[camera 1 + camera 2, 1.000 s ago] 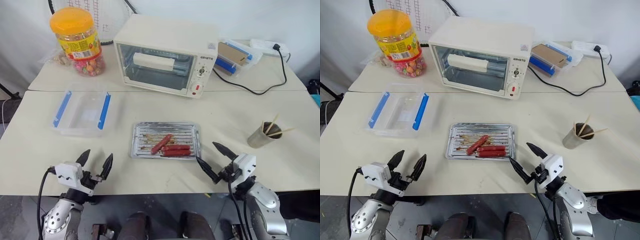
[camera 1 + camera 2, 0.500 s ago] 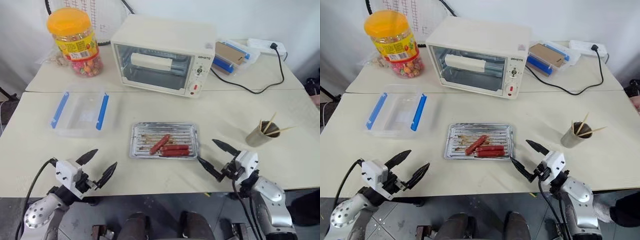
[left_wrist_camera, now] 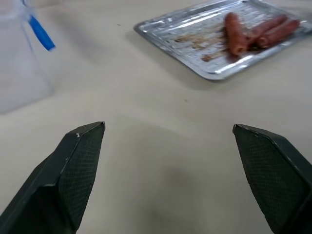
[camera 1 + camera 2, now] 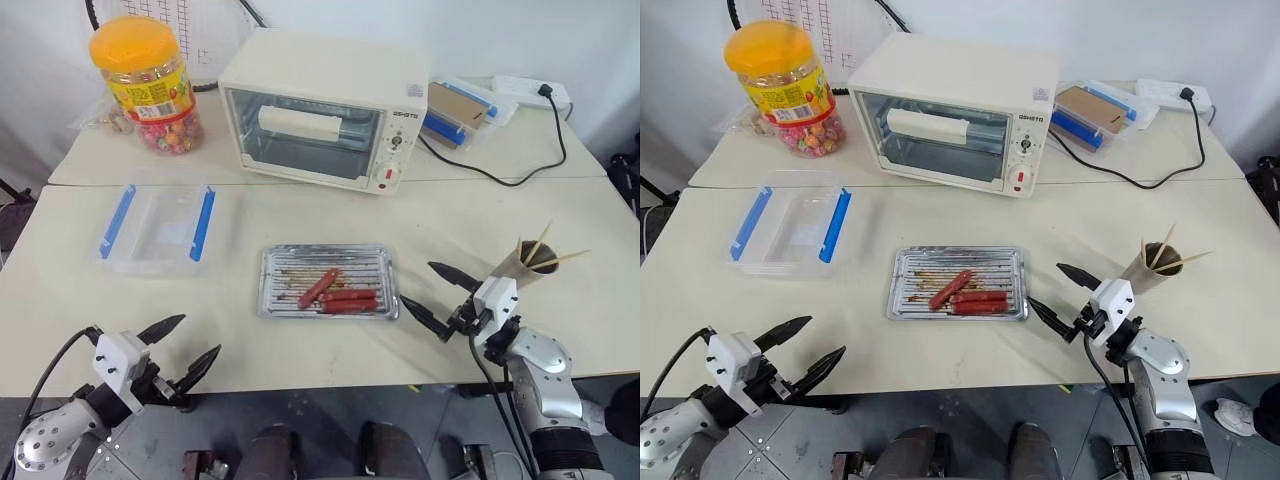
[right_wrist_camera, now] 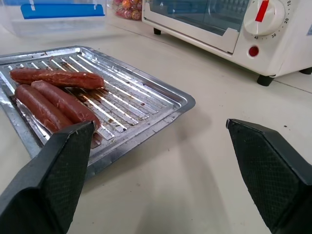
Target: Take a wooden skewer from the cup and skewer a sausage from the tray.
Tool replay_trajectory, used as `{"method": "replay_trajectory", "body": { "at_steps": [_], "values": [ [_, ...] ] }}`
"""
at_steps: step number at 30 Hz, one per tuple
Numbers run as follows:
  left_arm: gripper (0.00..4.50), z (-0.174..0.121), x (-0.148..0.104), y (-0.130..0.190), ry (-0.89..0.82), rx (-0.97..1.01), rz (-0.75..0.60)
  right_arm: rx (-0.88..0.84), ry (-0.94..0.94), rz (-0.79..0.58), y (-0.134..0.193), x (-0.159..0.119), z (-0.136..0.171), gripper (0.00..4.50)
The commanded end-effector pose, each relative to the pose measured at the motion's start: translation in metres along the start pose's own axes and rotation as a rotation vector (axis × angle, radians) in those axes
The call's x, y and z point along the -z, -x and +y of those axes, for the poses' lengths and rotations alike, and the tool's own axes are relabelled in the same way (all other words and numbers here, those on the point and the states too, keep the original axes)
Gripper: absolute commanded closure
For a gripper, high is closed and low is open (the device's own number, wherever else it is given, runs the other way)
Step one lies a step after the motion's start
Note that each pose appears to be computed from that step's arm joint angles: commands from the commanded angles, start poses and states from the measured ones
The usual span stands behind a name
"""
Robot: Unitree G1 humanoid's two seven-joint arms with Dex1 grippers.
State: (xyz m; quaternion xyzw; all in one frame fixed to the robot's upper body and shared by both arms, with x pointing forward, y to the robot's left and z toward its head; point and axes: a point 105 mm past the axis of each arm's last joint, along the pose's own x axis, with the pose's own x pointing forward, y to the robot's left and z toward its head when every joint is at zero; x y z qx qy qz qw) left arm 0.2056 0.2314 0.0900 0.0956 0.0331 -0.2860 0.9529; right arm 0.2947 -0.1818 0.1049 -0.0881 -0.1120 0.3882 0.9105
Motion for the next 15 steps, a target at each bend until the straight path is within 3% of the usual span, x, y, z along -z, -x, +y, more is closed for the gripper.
{"method": "replay_trajectory", "body": {
  "at_steps": [1, 15],
  "values": [
    [0.04, -0.0057, -0.0067, -0.0022, -0.041, 0.019, -0.026, -0.010, 0.026, -0.019, 0.0016, -0.0079, -0.0029, 0.00],
    [0.04, -0.0055, -0.0159, -0.0066, -0.048, 0.034, -0.056, -0.050, 0.003, -0.014, 0.0026, -0.0113, 0.0044, 0.00]
  ]
}}
